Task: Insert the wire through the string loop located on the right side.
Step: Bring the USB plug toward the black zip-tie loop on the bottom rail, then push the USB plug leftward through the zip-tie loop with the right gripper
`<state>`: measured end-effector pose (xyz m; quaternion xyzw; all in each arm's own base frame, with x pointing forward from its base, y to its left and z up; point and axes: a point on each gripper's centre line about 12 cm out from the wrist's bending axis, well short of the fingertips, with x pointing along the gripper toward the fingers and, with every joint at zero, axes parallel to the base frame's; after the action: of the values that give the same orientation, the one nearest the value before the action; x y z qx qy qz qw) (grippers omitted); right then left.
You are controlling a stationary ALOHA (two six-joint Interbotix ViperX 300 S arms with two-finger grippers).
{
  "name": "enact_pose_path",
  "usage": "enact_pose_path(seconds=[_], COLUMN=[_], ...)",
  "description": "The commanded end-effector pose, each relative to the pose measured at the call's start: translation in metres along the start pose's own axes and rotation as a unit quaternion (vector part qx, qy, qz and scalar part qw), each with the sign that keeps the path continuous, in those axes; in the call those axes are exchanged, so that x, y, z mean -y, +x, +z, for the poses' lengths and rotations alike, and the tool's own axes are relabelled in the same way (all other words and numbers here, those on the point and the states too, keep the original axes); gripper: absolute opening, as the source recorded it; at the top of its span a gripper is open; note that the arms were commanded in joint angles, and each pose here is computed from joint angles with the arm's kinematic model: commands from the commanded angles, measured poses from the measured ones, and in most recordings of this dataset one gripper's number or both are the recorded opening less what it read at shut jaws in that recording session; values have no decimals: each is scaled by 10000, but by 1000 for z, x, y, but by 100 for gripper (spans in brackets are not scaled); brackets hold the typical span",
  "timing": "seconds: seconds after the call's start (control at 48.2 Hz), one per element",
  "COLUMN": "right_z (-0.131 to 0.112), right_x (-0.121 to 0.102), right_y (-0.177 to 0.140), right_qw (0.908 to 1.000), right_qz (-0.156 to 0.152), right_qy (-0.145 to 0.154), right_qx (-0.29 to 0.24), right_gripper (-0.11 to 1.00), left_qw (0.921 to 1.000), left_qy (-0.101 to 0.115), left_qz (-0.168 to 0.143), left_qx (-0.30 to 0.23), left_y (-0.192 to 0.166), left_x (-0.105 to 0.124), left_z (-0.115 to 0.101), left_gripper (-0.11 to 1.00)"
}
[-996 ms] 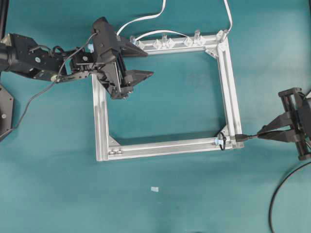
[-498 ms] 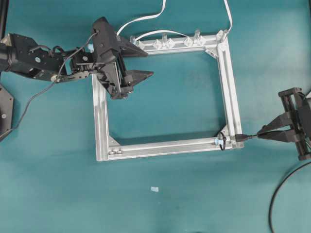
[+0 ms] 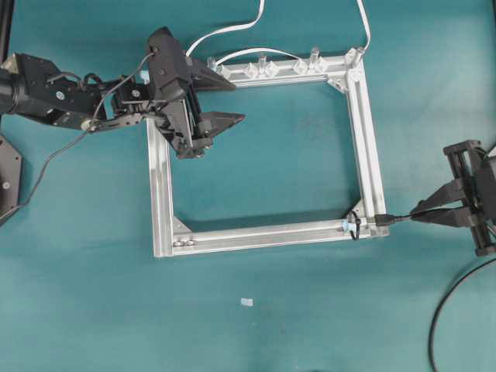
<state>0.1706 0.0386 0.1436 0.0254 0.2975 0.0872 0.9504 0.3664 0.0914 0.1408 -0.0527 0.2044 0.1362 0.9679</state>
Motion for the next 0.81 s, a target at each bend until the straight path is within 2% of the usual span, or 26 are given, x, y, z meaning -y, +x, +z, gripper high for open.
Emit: enact_pose_path(seconds=[0.0, 0.789], right_z=[5, 11], right_x=[0, 0], right_y=[1, 10], right_qw=[10000, 10000], right_qz=[2, -42], right_qy=[0, 3], right_qx=[61, -60], right_gripper=[6, 6], left_qw=[9997, 9997], left_qy=[-5, -15], left_qz=[-29, -17], left_qx=[252, 230], left_y=[-4, -2], left_x=[2, 1], left_z=[16, 15], left_gripper=[73, 73])
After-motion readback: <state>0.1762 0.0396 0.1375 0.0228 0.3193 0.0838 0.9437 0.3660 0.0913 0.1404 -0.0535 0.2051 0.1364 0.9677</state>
